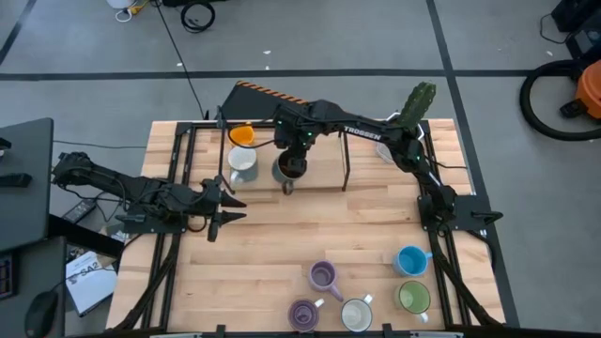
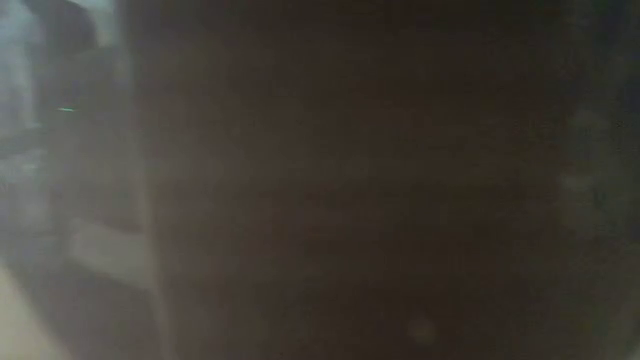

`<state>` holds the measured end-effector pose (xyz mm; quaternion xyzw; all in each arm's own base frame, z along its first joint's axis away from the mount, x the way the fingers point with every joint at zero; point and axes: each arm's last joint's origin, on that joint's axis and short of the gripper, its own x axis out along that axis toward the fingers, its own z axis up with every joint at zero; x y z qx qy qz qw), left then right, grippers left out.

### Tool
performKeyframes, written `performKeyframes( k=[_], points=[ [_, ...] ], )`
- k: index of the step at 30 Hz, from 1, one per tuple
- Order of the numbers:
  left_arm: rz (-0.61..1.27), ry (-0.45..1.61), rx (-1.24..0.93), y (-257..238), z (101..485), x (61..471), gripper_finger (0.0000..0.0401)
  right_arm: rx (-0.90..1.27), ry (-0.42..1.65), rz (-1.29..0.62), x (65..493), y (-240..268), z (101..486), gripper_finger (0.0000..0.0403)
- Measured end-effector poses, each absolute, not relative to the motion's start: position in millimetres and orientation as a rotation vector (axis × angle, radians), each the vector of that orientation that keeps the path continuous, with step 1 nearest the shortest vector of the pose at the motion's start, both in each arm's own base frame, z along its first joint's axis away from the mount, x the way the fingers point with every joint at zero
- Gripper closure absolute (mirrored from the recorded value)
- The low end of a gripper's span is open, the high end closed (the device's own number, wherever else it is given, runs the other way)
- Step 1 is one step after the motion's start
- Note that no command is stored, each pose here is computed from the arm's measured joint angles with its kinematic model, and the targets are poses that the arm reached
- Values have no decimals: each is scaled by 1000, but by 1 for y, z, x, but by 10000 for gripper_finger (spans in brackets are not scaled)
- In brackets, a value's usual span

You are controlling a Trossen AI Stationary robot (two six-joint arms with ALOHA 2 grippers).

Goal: Place coffee mugs
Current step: Put the light blue patterned mug on the shelf

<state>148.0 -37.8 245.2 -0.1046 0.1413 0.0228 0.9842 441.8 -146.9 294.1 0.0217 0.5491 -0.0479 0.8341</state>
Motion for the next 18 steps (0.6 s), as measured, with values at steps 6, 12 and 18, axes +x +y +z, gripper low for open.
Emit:
performKeyframes(
  k=[6,12,18],
  points=[
    [46,284,-210,-38,245,148,260,40,1166,-124,442,-150,293,357],
    [46,285,-210,-38,245,148,260,46,1178,-130,440,-152,292,357],
    [47,285,-214,-38,245,148,260,27,1209,-131,436,-155,292,357]
  ],
)
